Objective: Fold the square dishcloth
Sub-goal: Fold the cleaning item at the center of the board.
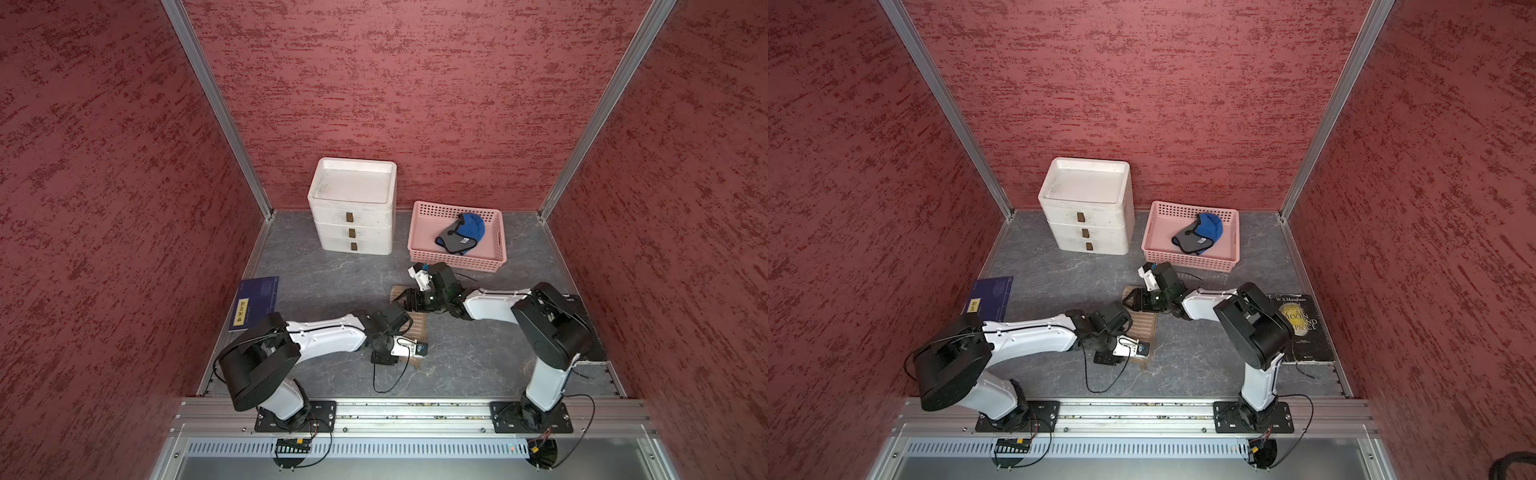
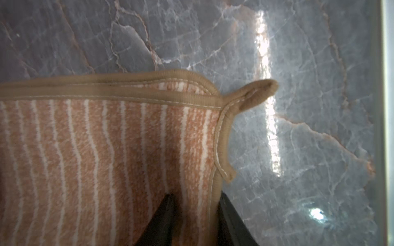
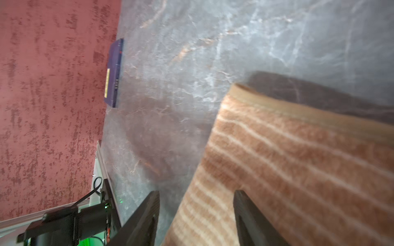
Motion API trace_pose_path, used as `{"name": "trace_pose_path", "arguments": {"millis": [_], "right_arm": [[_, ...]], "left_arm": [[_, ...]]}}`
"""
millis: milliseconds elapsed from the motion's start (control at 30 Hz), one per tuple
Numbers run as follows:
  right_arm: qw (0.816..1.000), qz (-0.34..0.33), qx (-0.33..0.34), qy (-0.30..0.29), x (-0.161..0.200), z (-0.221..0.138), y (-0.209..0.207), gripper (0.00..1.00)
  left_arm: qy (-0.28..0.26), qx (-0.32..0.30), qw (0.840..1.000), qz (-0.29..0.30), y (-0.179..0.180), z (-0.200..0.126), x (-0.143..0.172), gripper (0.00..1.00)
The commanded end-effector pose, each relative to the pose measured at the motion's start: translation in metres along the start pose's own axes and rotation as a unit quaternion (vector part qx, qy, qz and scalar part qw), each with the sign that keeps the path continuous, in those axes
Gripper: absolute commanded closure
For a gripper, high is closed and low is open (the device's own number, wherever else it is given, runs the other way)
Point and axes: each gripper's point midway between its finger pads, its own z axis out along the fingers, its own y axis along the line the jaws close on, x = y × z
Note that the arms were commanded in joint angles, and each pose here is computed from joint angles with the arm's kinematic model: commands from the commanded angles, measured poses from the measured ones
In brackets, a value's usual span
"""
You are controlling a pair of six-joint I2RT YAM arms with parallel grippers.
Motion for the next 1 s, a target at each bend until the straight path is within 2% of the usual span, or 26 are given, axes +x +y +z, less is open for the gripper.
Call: {"name": "trace_pose_path", "arguments": {"millis": [0,167,467,633,733,800,867,967], "right_arm": [[1.000,-0.026,0.004,-0.008,0.012,-0.008,0.011,0.41],[0.999,-0.036,-0.008,0.017,0.042,-0.006,0.017,0.43],[0.998,-0.018,-0.009,0.062,0.078,0.009,0.002,0.47],[0.996,-0.003,-0.004,0.084,0.099,0.015,-0.010,0.52],[0.994,-0.019,-0.038,0.102,0.105,0.008,0.006,0.53],[0.994,-0.039,-0.052,0.092,0.098,-0.004,0.022,0.54],[0.994,-0.047,-0.058,0.076,0.090,-0.013,0.033,0.60],[0.994,-0.042,-0.060,0.078,0.088,-0.012,0.035,0.76]], "left_arm": [[0.025,0.024,0.999,0.000,-0.013,-0.003,0.019,0.73],[0.000,0.040,0.999,0.001,-0.025,-0.022,0.015,0.83],[0.003,0.051,0.999,-0.004,-0.032,-0.039,0.020,0.84],[-0.007,0.054,0.999,-0.006,-0.033,-0.060,0.012,0.90],[-0.016,0.062,0.998,-0.009,-0.036,-0.075,0.005,0.90],[-0.021,0.070,0.997,-0.013,-0.040,-0.083,0.003,0.90],[-0.022,0.076,0.997,-0.015,-0.043,-0.089,0.003,0.90],[-0.021,0.073,0.997,-0.014,-0.044,-0.096,0.004,0.90]]}}
